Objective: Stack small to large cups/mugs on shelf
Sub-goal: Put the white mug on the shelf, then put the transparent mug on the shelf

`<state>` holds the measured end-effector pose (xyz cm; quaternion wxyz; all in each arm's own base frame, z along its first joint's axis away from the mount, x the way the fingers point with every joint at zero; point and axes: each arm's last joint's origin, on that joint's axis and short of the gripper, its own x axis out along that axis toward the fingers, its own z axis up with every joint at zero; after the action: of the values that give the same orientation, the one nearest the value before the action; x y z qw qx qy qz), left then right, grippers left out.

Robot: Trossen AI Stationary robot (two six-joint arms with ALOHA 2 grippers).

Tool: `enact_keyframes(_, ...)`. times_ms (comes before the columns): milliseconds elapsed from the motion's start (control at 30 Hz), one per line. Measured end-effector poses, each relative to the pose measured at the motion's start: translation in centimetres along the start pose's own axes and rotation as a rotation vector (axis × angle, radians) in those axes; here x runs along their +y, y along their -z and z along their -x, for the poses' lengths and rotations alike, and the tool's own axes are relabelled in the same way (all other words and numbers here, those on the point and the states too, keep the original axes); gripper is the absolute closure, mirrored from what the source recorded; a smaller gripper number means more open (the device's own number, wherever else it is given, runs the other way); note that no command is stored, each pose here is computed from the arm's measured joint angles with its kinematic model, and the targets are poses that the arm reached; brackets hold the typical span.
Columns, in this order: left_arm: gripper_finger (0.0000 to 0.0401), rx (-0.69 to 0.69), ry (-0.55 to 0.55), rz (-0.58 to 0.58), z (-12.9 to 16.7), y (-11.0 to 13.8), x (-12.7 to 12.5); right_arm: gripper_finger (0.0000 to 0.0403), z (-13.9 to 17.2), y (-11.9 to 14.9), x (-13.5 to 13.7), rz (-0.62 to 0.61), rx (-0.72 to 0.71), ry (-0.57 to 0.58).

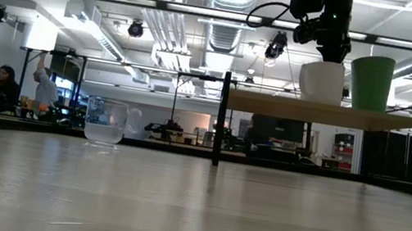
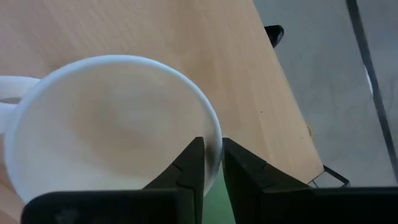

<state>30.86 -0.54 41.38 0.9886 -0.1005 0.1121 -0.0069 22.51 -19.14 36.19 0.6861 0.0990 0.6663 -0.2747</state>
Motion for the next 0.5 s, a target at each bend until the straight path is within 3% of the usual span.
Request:
enact_keyframes(233,0.0280,-0.002,-0.017,-0.001,0.0,0.0,0.3,0.0353,0.1,0.1,-0.4,0.005,0.018,0.125)
enact_keyframes(500,0.0280,0.002,-0.048,0.002,0.0,0.0,0.8,0.0353,2.4,0.0,-0.4,-0.017,-0.093,0.023)
